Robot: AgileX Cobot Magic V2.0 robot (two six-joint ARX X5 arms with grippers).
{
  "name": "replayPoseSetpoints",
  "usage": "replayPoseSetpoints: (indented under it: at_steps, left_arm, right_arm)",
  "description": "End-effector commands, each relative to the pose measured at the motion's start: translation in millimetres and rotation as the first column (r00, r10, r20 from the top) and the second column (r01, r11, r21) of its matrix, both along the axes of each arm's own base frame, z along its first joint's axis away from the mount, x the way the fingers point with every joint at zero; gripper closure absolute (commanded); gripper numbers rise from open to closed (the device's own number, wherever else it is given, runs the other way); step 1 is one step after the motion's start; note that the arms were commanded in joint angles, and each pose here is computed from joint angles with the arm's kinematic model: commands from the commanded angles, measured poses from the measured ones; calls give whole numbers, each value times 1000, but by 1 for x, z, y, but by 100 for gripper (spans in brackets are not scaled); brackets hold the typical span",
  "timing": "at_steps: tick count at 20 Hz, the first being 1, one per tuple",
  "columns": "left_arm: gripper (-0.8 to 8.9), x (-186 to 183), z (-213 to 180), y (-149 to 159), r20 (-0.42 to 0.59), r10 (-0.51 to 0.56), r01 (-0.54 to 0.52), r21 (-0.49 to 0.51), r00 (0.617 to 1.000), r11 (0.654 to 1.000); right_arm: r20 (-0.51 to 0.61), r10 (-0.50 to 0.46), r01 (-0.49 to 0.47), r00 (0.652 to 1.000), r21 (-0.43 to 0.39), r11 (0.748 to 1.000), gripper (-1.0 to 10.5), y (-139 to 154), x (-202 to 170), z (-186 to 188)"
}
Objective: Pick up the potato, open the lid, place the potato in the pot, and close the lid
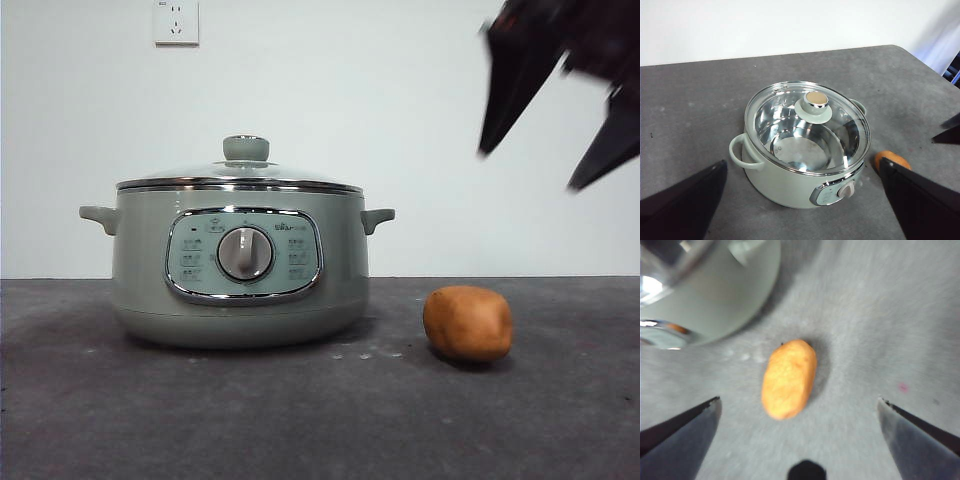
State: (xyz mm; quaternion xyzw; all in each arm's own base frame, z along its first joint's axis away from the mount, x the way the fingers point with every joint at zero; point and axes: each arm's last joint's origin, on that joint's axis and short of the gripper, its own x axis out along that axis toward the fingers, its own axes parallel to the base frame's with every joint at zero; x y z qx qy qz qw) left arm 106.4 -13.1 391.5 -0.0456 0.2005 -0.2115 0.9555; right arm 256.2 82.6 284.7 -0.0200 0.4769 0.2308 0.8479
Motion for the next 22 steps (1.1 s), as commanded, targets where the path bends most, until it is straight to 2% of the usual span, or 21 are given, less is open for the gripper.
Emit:
replayPoseSetpoints:
  at_steps: [1, 10, 12, 14, 16, 17, 22]
  left_arm:
    - [153, -1, 1, 0, 10, -7, 7, 7, 1000, 1000]
    - [153, 0, 1, 0, 6, -7, 7, 7, 1000, 1000]
    - [153, 1, 0, 0, 2, -7, 7, 7, 1000, 1000]
    - [153, 3, 0, 0, -3, -7, 7, 7, 1000, 1000]
    - [153, 4, 0, 0, -7, -8, 8, 7, 1000, 1000]
    - [153, 4, -1, -1, -9, -8, 8, 7, 1000, 1000]
    - [153, 11, -3, -1, -34, -9, 9, 7, 999, 1000]
  right_arm:
    - [-52, 11, -12, 999, -26, 1000, 256, 18, 16, -23]
    - [-178, 19, -44, 984, -139, 989, 264, 63, 38, -90]
    - [-188, -5, -28, 982, -177, 984, 414, 67, 39, -98]
    - [-198, -8, -30, 980, -186, 982, 623, 68, 39, -102]
    - [-197, -5, -32, 980, -184, 982, 924, 68, 39, -102]
    - [-202, 4, -40, 979, -174, 984, 959, 68, 39, -102]
    - [-197, 13, -48, 980, -170, 984, 958, 69, 39, -101]
